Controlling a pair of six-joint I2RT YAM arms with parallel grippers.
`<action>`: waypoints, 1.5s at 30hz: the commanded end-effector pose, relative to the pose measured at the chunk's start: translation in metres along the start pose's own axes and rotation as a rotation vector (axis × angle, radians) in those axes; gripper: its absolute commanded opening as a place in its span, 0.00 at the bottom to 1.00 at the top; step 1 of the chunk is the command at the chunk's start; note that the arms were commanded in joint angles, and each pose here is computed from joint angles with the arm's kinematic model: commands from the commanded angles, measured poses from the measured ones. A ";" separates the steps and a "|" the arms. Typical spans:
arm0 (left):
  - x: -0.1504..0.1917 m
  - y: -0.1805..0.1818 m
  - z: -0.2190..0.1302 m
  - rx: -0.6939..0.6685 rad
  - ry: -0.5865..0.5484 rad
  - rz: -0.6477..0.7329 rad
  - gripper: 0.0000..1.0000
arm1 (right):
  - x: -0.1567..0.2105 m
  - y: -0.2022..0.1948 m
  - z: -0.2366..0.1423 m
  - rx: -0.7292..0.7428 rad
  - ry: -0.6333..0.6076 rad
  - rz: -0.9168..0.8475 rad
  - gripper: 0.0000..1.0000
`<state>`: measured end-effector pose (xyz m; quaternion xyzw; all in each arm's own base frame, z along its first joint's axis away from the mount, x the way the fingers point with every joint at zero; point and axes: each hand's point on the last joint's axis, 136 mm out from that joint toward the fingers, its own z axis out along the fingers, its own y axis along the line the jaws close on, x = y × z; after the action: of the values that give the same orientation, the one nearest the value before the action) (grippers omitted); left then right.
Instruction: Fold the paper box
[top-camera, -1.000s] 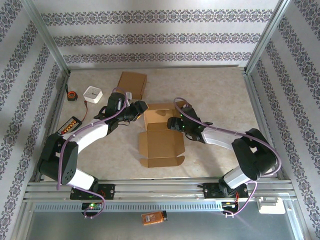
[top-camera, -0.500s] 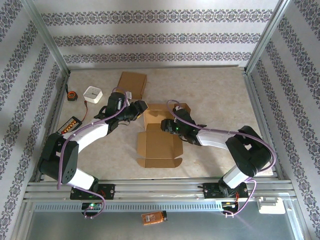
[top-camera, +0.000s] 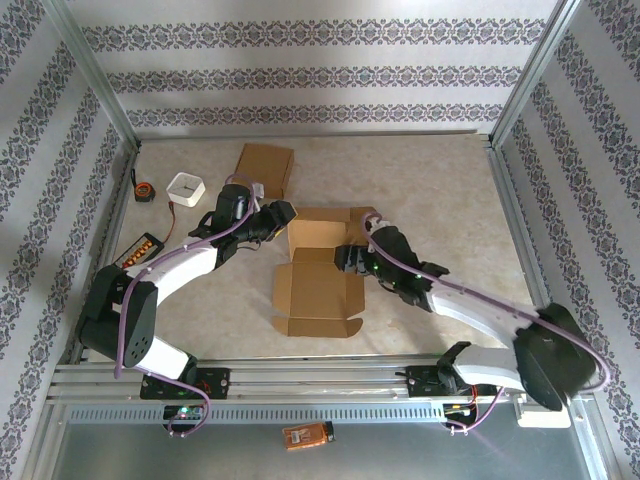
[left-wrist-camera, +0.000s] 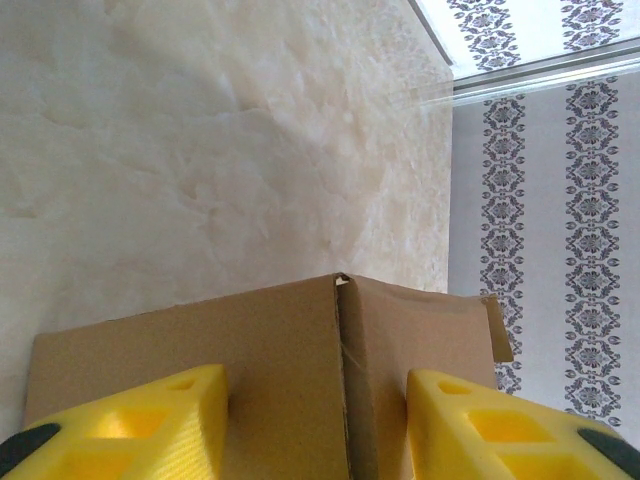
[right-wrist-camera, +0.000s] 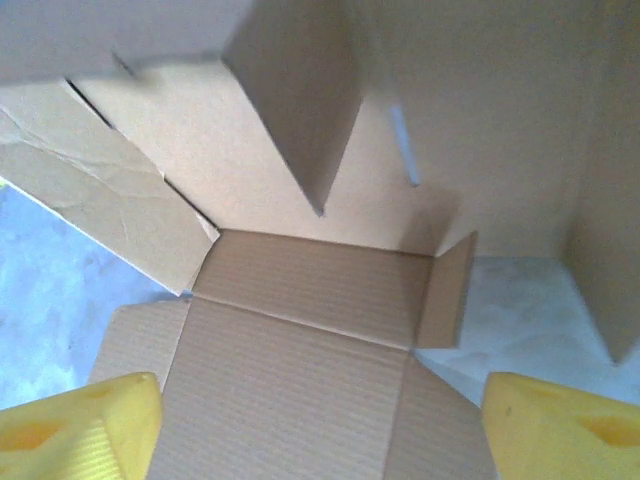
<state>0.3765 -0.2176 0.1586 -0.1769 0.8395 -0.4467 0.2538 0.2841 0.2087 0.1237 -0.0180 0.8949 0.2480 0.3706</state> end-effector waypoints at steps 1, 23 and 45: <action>0.007 0.002 0.004 -0.026 0.031 0.010 0.48 | -0.001 -0.044 -0.016 0.191 -0.011 -0.058 0.90; 0.008 0.002 0.004 -0.022 0.025 0.009 0.53 | -0.004 -0.041 0.031 0.258 0.124 -0.116 0.25; 0.077 -0.042 -0.073 -0.212 -0.235 0.434 0.37 | -0.045 -0.065 0.037 0.454 0.005 -0.325 0.03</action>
<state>0.2798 -0.2249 0.2512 -0.0783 0.8388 -0.3336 0.4230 0.3461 0.1652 0.0951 -0.0755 0.9211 -0.0072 0.3819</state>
